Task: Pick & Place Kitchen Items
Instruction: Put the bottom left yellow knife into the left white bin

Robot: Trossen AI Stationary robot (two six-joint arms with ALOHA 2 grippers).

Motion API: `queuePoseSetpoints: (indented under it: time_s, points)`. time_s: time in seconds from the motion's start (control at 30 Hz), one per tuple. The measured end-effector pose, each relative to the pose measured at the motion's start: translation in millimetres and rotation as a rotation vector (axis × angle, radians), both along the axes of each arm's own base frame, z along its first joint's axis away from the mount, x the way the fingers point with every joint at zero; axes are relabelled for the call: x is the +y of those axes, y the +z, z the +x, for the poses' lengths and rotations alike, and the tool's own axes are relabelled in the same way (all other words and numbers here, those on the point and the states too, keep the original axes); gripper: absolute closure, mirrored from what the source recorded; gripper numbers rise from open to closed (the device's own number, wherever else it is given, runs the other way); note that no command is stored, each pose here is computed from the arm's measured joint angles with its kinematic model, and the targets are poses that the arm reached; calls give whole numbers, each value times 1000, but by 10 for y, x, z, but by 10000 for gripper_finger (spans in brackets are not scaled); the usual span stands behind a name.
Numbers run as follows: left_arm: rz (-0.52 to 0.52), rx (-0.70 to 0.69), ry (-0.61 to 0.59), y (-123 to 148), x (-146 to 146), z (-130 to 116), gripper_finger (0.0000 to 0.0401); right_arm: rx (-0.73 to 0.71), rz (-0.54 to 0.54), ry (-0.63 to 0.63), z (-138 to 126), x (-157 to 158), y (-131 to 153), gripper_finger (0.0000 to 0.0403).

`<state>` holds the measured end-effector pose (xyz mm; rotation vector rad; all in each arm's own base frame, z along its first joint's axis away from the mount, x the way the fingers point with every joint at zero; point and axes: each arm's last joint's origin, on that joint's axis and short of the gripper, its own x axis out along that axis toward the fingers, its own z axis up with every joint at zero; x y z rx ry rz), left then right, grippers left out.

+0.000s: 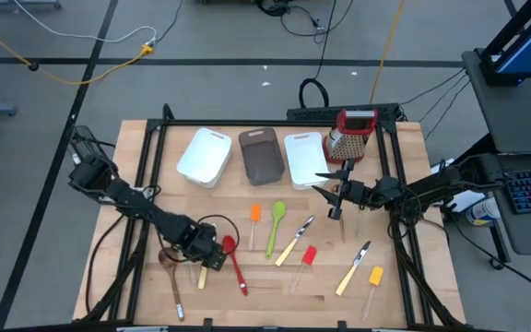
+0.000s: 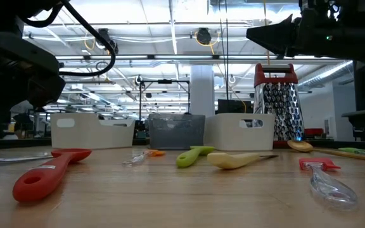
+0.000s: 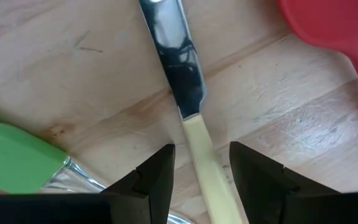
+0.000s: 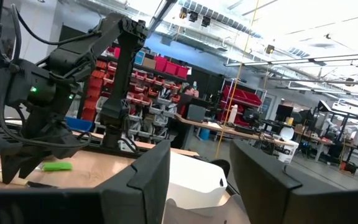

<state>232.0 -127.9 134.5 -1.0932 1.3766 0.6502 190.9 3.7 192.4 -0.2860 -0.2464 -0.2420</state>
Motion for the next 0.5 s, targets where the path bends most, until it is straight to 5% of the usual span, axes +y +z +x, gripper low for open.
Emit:
queuePoseSetpoints:
  time_s: [0.2, 0.5]
  points:
    - [60, 53, 19, -17, 42, -55, 251, 4, 0, 0, 1, 0, -3, 243]
    - [152, 36, -29, -27, 87, -69, 346, 4, -3, -1, 1, 0, -3, 243]
